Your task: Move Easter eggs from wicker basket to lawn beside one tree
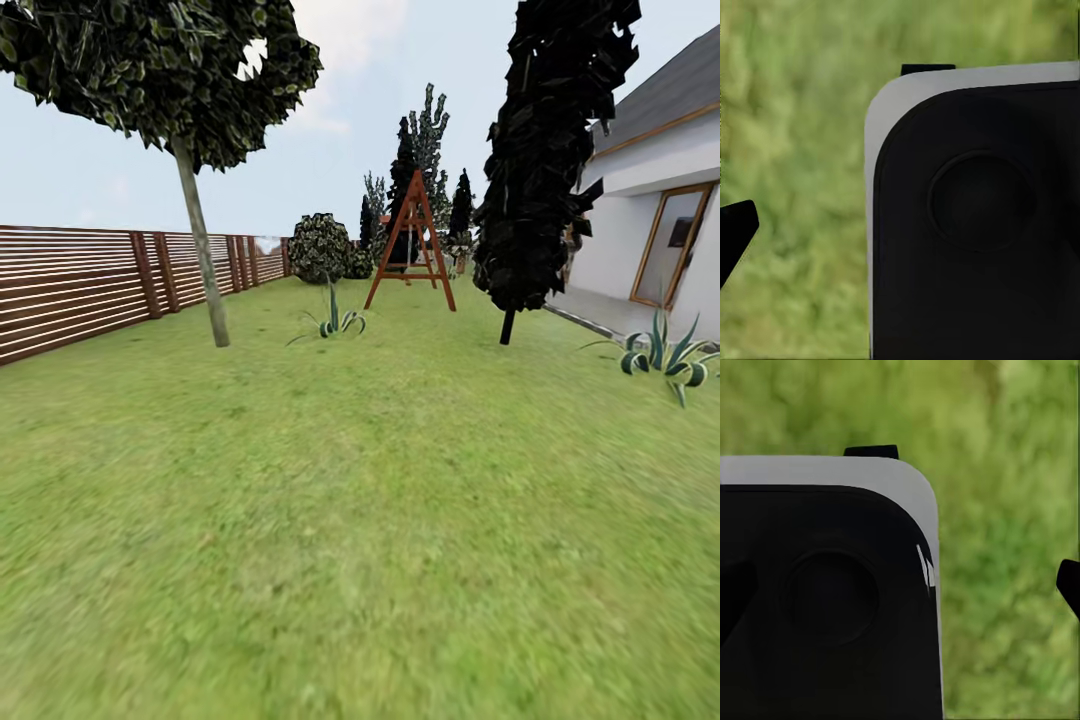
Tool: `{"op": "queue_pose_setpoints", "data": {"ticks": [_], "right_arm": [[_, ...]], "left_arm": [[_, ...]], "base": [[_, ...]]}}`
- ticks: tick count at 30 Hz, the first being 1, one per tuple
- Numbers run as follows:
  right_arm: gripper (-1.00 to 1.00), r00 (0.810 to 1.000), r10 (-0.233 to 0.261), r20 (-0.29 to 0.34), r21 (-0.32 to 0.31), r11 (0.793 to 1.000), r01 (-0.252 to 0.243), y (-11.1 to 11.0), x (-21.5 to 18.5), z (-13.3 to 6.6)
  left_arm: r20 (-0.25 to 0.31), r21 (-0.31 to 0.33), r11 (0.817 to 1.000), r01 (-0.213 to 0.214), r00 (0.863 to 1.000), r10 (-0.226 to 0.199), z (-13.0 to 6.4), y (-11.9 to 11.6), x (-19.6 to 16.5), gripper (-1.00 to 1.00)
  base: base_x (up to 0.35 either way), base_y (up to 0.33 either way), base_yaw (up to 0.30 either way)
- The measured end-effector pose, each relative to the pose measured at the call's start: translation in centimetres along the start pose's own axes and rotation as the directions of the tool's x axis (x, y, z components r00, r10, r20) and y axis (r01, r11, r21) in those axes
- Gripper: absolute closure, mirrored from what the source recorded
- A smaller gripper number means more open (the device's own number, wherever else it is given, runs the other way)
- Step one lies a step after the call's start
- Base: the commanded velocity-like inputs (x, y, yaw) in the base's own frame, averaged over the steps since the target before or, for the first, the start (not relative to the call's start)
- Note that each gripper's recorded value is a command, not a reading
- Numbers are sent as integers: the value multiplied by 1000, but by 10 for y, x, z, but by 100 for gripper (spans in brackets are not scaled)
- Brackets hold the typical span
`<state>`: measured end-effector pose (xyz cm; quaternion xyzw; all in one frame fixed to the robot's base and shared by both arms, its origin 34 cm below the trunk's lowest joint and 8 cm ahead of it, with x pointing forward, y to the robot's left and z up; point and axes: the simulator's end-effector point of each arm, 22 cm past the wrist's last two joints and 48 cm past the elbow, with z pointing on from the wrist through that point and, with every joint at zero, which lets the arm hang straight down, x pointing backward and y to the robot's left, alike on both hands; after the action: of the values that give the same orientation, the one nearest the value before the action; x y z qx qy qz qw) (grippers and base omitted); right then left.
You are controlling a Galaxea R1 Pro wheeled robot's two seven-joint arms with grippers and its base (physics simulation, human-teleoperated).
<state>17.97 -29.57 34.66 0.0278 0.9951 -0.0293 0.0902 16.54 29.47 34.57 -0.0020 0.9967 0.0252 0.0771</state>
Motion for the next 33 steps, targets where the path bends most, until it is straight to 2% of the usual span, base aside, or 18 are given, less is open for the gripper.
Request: {"op": "queue_pose_setpoints", "data": {"ticks": [22, 33], "right_arm": [[-100, 1000, -1, 0, 1, 1000, 1, -1, 0, 0], [-100, 1000, 0, 0, 0, 1000, 0, 0, 0, 0]], "left_arm": [[2, 0, 1000, 0, 1000, 0, 0, 1, 0, -100], [2, 1, 1000, 0, 1000, 0, 0, 0, 0, -100]], "base": [[335, -63, 0], [335, -2, -79]]}}
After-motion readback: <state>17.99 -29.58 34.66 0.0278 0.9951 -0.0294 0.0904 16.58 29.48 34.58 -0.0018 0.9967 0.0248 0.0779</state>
